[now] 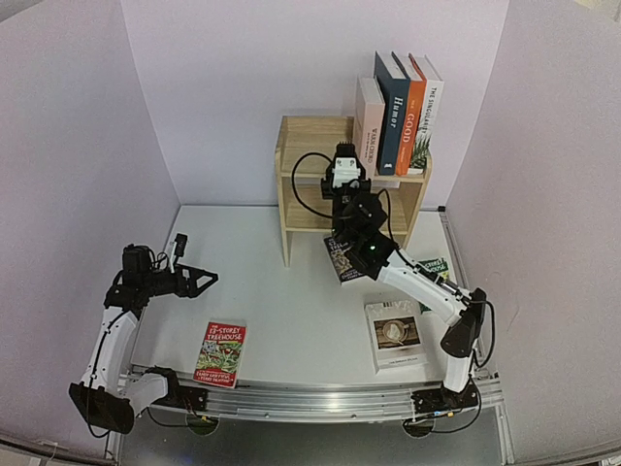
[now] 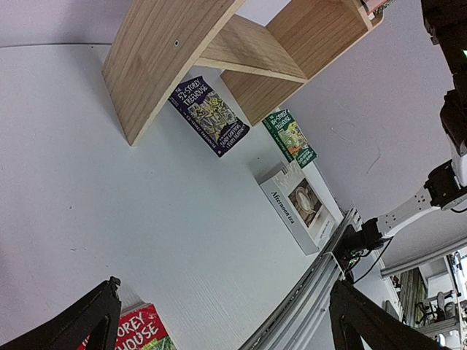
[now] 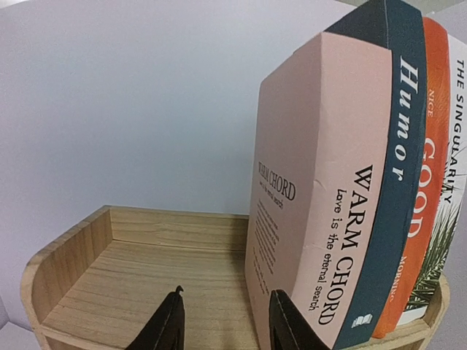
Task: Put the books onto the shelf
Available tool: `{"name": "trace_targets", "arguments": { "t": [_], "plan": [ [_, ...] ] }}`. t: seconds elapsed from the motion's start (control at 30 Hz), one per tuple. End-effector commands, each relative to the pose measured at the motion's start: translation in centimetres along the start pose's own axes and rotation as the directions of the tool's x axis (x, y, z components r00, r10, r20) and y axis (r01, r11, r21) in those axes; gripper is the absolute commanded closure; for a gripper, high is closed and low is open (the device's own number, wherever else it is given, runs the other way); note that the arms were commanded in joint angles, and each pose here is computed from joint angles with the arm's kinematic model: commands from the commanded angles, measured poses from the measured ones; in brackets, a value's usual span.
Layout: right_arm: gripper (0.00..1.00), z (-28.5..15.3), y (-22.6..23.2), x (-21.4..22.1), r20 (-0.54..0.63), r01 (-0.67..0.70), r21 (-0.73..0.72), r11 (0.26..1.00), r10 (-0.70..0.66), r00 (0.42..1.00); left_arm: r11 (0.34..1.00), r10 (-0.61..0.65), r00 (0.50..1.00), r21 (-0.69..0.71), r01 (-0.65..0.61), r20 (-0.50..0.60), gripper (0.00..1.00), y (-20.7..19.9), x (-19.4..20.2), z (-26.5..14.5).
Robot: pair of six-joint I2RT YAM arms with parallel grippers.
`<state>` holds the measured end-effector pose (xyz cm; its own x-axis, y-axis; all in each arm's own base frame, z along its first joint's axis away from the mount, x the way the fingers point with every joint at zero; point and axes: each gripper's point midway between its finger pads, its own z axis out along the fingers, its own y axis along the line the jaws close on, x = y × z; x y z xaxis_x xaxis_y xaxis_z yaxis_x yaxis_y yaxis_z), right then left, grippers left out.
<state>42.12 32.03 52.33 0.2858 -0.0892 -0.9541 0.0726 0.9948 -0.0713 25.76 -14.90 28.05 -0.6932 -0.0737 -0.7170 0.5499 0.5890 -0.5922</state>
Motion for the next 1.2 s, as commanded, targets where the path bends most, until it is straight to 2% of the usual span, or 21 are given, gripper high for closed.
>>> {"name": "trace_targets", "arguments": {
  "t": [0.0, 0.13, 0.3, 0.43, 0.73, 1.17],
  "plan": [
    [0.61, -0.8, -0.3, -2.3, 0.063, -0.047, -0.013, 0.999, 0.048, 0.997, 1.0, 0.009, 1.0, 0.014, -0.009, 0.013, 0.0, -0.5, -0.1, -0.2],
    [0.58, 0.1, 2.6, -1.9, 0.102, 0.055, -0.068, 0.996, -0.047, 0.994, 1.0, 0.007, 1.0, 0.019, -0.008, 0.011, 0.0, -0.4, -0.5, 0.0],
    [0.57, 2.5, 4.1, -1.3, 0.136, 0.205, -0.03, 0.978, -0.199, 0.97, 1.0, 0.009, 1.0, 0.027, -0.009, 0.006, 0.0, -0.5, -0.7, 0.1],
    [0.57, 4.3, 3.5, -1.1, 0.156, 0.255, 0.002, 0.967, -0.252, 0.955, 1.0, 0.003, 1.0, 0.027, -0.003, 0.004, 0.0, -0.5, -0.5, 0.1],
    [0.57, 7.1, 1.1, -0.3, 0.148, 0.266, 0.026, 0.964, -0.267, 0.952, 1.0, -0.007, 1.0, 0.026, 0.008, -0.003, 0.0, -0.4, -0.2, 0.1],
    [0.57, 9.5, 1.5, 2.0, 0.16, 0.243, 0.028, 0.97, -0.245, 0.956, 1.0, -0.015, 1.0, 0.026, 0.016, -0.015, 0.0, -0.5, 0.5, 0.0]
  ]
}}
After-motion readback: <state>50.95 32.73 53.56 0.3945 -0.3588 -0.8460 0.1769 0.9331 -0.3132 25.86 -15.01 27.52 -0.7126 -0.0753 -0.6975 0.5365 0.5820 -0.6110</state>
